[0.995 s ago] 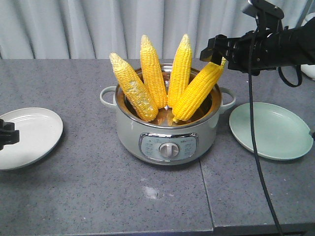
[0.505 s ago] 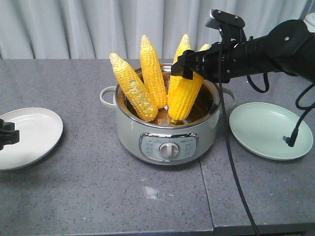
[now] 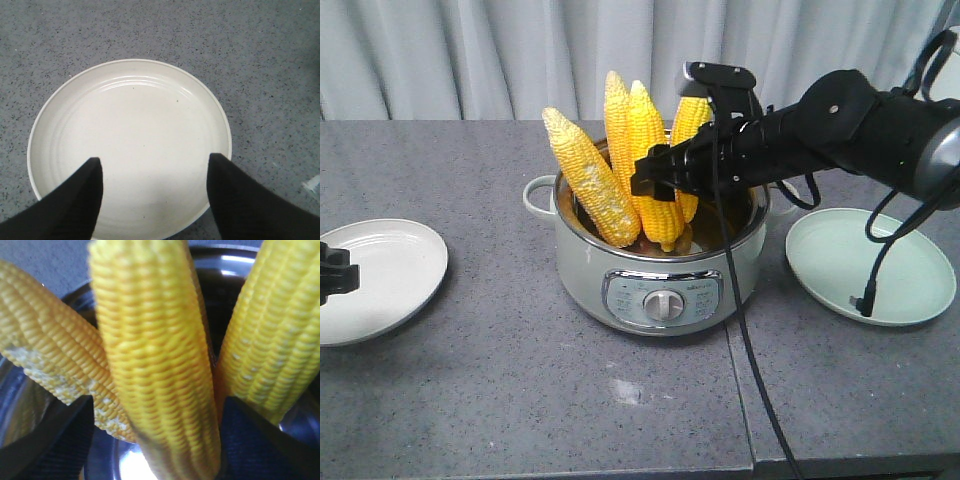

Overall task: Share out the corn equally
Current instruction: 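Lower the right gripper into the pot and grasp a corn cob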

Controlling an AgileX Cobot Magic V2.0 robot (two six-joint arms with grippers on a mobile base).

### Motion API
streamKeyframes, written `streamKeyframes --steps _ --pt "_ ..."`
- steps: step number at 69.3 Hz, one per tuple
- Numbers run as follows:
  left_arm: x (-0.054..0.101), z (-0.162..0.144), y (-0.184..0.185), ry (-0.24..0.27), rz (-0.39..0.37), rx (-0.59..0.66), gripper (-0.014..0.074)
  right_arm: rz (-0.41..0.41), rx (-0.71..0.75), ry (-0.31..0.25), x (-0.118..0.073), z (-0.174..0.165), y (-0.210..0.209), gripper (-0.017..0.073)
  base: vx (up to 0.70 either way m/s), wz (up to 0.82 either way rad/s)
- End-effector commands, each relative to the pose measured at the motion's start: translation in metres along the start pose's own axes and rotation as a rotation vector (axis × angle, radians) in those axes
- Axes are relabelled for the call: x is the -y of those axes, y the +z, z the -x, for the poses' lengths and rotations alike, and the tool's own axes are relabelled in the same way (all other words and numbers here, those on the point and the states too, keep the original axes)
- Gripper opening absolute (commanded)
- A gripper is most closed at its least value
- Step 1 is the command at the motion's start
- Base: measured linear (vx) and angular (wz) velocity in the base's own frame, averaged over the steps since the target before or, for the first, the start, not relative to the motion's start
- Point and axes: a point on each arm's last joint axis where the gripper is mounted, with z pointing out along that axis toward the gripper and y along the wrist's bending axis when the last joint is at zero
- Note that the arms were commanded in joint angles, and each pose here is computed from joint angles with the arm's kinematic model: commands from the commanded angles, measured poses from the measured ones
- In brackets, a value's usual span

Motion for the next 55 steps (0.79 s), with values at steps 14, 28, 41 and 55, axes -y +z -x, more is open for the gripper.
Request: streamKeyframes --steps 14,28,41,55 --pt "0.0029 0.0161 -0.0079 -0.005 -0.014 0.099 0.0443 -0.005 0.103 -0.055 -0.0144 0.0179 -0.0155 0.0280 0.00 0.00" --pt "0.0029 0.0161 -0.0079 -0.005 -0.014 0.099 0.0443 -0.014 0.108 -0.101 -0.0138 0.0184 -0.0155 0.0160 0.00 0.00" --pt "0.0029 0.0161 -0.0079 -0.005 -0.014 0.099 0.0443 -0.016 0.108 -0.140 -0.0138 0.0184 -0.0155 0.0156 0.00 0.00" --pt "0.0029 0.0161 -0.0079 -0.005 -0.014 0.099 0.0443 -0.016 0.118 -0.170 -0.0156 0.0202 -0.0201 0.0160 0.00 0.00"
